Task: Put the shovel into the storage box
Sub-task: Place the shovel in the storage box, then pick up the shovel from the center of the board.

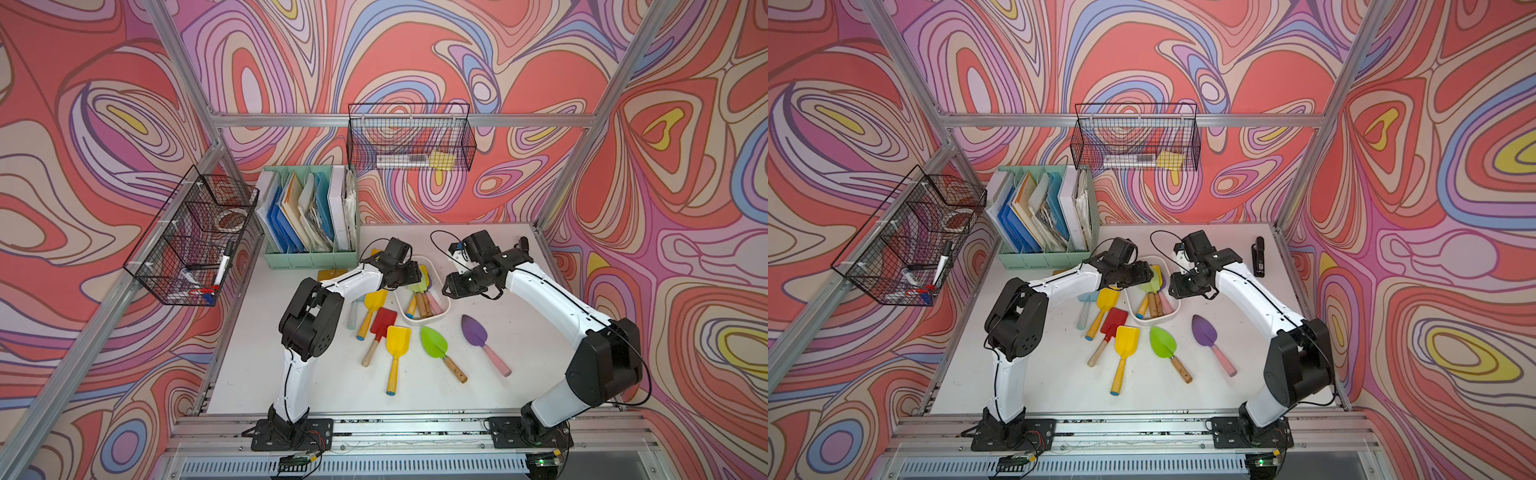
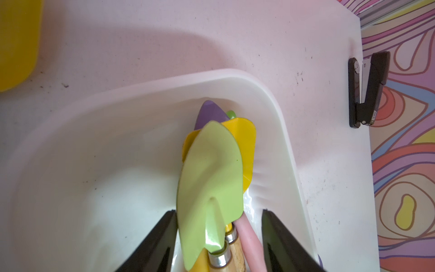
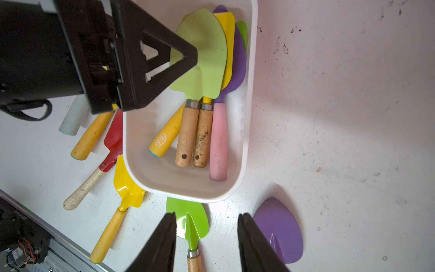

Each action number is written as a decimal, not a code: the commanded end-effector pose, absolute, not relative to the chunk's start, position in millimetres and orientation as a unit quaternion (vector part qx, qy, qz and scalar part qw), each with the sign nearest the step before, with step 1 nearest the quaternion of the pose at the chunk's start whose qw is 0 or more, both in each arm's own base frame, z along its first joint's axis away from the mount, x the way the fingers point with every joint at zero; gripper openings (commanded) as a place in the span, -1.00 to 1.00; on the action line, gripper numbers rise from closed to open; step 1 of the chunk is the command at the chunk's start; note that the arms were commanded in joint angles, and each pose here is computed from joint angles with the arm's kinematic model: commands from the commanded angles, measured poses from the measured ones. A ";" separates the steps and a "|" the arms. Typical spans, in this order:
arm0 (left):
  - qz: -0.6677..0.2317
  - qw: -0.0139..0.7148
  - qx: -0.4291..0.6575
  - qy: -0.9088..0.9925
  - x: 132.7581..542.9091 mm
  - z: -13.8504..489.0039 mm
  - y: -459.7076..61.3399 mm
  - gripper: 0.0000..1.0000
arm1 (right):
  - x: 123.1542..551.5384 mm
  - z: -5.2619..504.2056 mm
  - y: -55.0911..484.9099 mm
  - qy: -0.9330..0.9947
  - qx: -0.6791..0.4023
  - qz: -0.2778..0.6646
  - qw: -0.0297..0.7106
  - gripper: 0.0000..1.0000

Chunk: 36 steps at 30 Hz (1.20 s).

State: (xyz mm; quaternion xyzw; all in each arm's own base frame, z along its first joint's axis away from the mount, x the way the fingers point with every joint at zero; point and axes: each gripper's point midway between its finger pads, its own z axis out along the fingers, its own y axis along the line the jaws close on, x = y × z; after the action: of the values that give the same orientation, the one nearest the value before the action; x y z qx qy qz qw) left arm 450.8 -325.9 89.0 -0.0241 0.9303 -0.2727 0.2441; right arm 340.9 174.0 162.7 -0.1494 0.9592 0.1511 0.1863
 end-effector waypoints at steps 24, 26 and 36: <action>-0.154 0.307 0.020 0.939 436.4 186.1 -275.4 0.45 | 330.8 173.0 164.5 0.959 -0.150 0.135 0.202 -0.12; -0.124 0.293 0.024 0.948 432.7 185.0 -259.1 0.36 | 331.3 172.7 164.8 0.959 -0.150 0.135 0.201 -0.12; -0.031 0.182 0.048 0.982 425.3 159.6 -184.4 0.15 | 336.1 176.9 168.1 0.957 -0.153 0.139 0.203 -0.14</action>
State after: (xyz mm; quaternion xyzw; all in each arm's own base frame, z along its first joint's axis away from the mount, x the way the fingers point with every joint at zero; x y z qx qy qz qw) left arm 442.6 -209.4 184.6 0.0208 0.9634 -0.0795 0.2553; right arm 335.2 167.2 168.9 -0.1478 0.9593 0.1400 0.1959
